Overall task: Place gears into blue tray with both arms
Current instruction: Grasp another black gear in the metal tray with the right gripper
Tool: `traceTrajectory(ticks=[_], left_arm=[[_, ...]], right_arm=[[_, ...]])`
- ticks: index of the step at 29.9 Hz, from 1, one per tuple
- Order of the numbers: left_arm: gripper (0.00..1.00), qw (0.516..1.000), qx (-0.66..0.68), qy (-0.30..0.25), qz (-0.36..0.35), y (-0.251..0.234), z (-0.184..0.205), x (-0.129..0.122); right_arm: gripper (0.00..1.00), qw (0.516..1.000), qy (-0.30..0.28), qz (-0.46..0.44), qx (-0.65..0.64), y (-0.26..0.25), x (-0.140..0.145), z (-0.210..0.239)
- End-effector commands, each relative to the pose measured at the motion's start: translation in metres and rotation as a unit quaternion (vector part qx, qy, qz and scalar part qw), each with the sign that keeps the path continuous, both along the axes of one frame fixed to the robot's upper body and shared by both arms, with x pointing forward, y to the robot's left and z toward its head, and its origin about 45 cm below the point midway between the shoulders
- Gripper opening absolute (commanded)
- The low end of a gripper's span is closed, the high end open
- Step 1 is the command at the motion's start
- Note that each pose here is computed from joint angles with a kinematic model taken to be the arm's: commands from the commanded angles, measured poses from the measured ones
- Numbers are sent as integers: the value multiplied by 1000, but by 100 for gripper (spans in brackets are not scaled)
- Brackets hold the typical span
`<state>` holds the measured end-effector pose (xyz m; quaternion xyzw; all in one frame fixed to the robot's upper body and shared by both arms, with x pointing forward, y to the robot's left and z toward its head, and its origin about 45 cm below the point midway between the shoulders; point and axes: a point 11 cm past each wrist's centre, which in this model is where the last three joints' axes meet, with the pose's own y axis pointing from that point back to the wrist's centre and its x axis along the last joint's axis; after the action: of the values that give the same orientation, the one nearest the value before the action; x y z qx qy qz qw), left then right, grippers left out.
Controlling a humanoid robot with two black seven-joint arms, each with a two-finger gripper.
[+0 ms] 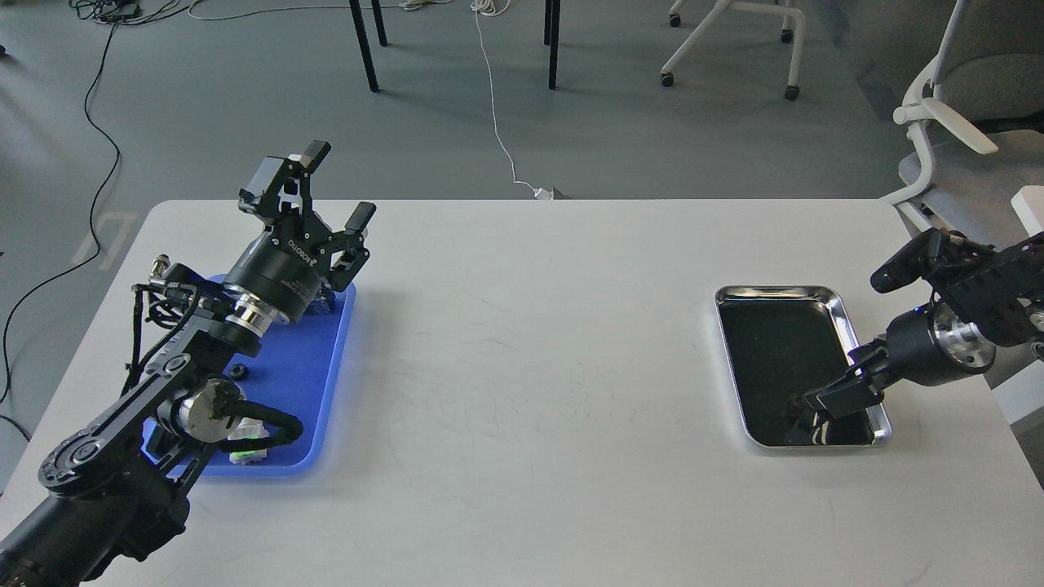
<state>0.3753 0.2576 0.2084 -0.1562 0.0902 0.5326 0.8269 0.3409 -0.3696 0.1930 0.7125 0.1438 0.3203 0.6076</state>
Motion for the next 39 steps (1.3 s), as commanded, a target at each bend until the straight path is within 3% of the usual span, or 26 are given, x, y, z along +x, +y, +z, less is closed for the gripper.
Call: traceTrajectory(ticks=[1, 5, 11, 39], left_arm=[[99, 1000, 1, 0, 1, 1, 0, 0], [99, 1000, 1, -1, 1, 1, 1, 0], [99, 1000, -2, -6, 4, 3, 4, 1], [99, 1000, -2, -11, 0, 2, 9, 1]], right_arm=[[93, 1000, 2, 17, -10, 7, 4, -11], [90, 999, -9, 28, -18, 2, 7, -18], [75, 999, -14, 42, -21, 1, 6, -26], [55, 998, 1, 57, -20, 16, 3, -45]])
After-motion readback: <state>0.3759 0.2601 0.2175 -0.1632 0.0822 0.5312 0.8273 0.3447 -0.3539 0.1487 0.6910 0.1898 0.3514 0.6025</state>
